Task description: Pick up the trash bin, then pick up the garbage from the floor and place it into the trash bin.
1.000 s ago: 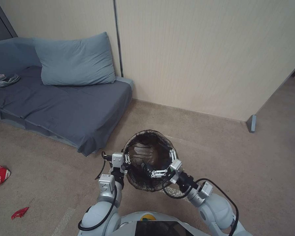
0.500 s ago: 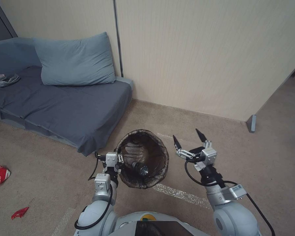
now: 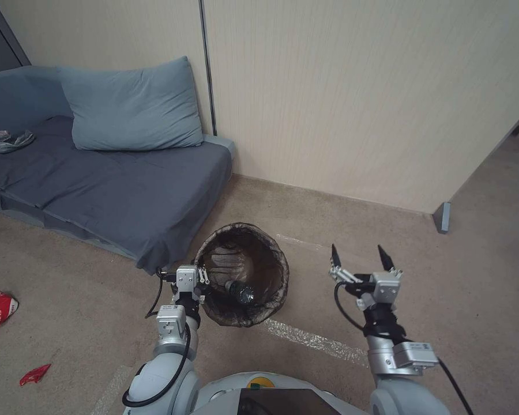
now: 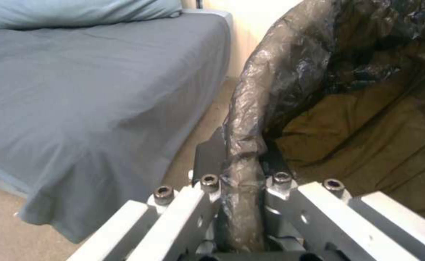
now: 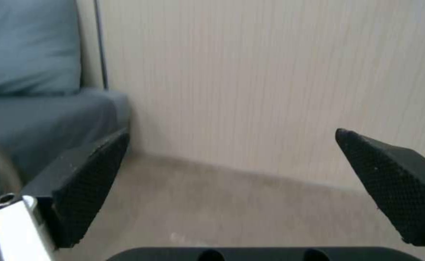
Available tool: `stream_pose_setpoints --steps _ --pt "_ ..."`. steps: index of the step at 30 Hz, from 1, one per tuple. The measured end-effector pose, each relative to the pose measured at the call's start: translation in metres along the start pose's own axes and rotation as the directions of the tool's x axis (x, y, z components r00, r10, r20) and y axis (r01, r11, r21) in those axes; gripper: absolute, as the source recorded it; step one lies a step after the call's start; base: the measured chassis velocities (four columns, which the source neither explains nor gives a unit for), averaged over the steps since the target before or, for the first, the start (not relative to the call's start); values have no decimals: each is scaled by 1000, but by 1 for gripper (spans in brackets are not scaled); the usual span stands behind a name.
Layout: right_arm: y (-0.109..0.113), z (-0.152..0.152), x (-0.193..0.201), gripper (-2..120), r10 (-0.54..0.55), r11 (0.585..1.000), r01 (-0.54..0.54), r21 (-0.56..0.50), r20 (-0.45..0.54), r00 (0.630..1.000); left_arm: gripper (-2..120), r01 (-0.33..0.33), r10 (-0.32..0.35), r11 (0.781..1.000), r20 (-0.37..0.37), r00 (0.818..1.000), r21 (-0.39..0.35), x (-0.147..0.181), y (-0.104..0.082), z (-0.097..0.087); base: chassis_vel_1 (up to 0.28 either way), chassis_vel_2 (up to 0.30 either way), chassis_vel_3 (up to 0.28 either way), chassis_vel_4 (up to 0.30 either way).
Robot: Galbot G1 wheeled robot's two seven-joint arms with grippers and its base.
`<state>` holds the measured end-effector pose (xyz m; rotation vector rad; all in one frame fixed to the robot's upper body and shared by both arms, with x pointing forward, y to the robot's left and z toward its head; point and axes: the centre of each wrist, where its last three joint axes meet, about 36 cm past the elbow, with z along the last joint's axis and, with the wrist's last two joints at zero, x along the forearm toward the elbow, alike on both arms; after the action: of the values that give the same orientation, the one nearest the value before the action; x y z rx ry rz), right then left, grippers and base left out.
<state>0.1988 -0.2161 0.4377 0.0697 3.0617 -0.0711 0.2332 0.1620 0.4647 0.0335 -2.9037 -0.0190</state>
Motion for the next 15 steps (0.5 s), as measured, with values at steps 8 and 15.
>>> stream_pose_setpoints --steps 8,15 --pt "4 7 12 100 -4 1000 4 2 -32 999 3 2 -2 1000 12 1000 1 1 1 -1 0 0 0 0" --pt "7 7 14 100 -12 1000 12 1 -30 999 3 -4 4 1000 14 1000 5 1 0 -2 0 0 0 0"
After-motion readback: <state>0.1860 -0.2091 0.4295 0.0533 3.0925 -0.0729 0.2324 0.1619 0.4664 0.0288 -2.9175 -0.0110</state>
